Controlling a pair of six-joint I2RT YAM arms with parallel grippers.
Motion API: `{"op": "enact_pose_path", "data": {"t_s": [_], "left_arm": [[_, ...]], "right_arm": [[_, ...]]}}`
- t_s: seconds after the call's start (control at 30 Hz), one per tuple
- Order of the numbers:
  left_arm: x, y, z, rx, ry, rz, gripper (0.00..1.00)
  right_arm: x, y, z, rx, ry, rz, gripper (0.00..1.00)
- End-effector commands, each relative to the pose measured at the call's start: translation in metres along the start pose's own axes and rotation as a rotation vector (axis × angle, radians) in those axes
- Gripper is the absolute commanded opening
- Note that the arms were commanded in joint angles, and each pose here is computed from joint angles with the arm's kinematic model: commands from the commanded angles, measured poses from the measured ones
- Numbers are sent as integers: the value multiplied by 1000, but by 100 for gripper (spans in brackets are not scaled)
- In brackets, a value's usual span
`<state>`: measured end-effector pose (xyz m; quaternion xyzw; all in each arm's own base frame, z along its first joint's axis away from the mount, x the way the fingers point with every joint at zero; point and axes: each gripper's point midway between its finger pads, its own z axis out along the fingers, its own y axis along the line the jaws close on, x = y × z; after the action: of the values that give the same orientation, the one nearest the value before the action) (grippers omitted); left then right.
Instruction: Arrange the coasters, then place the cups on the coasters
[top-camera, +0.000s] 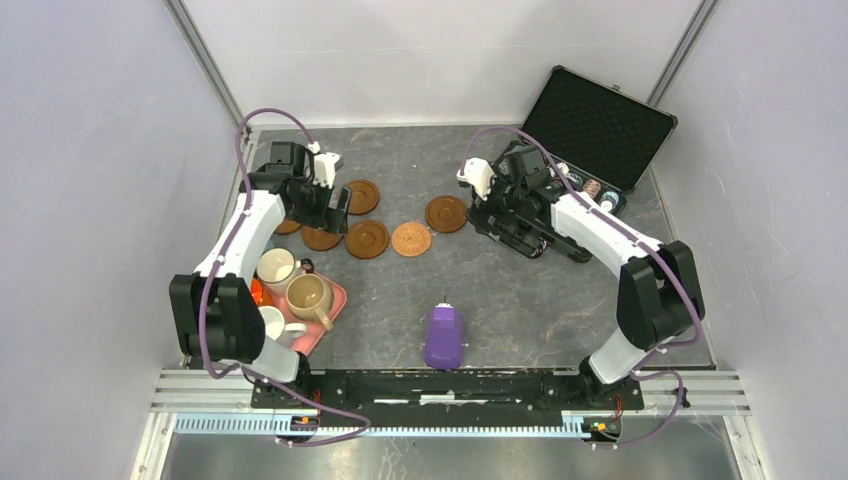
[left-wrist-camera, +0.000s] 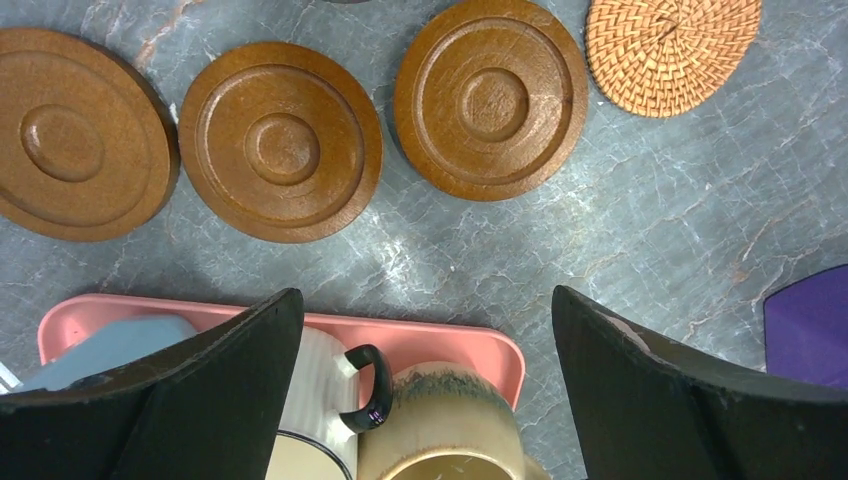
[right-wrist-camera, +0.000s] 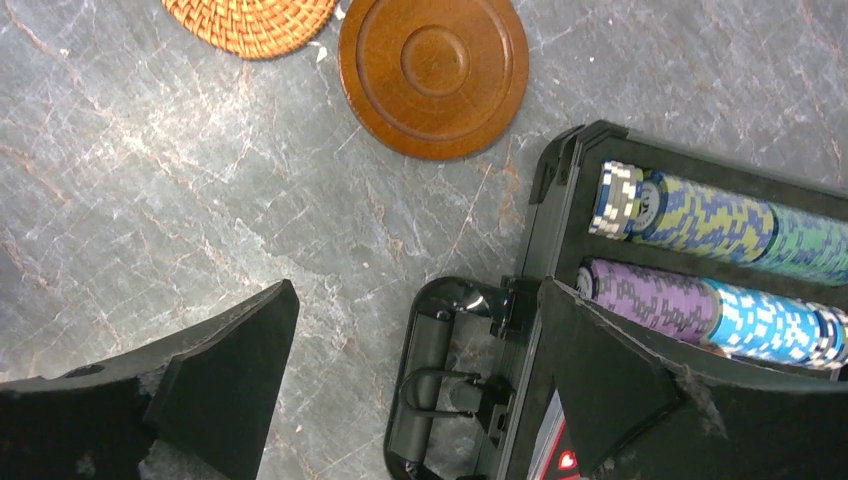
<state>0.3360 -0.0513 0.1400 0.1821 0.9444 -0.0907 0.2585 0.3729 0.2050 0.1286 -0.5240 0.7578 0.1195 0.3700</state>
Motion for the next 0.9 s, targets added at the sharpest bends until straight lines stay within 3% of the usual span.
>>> {"op": "enact_pose_path", "data": {"t_s": [0.0, 0.43, 0.77, 0.87], "left_arm": [[-24, 19, -1, -78, -40, 35, 100], [-57, 105, 21, -205, 3, -19, 100], [-18, 128, 61, -150, 176, -4, 98], [-15, 137, 67, -166, 177, -28, 94]], "right_arm": [[-31, -18, 7, 20, -75, -15, 98], [-87, -20, 72, -26, -133, -31, 98], [-92, -2, 99, -75, -145, -20, 98], [-86, 2, 100, -85, -133, -16, 98]]}}
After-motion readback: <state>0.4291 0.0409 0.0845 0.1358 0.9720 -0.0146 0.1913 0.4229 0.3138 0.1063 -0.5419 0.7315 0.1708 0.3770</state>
